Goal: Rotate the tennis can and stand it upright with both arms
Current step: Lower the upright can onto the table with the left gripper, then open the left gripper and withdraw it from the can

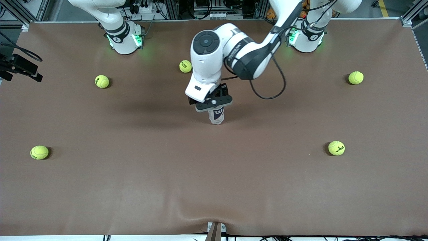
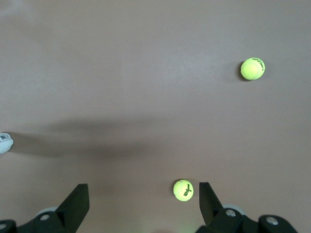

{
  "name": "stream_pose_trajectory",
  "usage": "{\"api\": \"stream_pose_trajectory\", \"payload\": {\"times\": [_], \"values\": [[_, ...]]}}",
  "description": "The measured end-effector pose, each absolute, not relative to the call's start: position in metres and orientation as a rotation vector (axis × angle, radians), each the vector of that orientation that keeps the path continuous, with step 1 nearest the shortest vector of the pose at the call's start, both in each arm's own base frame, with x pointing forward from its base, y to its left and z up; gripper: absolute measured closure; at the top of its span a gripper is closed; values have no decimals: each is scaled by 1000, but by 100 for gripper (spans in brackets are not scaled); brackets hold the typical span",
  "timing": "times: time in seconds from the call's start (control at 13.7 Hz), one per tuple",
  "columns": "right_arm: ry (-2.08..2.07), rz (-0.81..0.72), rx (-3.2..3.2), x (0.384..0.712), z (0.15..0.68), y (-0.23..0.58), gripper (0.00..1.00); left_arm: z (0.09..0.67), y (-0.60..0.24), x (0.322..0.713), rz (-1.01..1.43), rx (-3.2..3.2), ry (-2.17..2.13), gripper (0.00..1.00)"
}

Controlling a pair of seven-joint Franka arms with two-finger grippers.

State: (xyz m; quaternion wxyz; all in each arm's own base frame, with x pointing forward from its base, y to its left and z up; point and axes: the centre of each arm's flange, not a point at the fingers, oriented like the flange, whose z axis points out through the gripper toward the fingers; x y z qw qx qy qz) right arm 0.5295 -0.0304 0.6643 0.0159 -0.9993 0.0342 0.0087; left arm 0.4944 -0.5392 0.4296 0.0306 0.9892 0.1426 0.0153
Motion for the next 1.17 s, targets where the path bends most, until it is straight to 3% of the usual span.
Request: {"api": "stream_pose_trajectory", "payload": {"times": [0.66,1.17], "values": [[110,28,-3108,529,664,-32,0,497,-370,605,98,3060,385,0],[111,28,-3108,529,664,-32,0,519,-214,665,117,3095,310,0]]}}
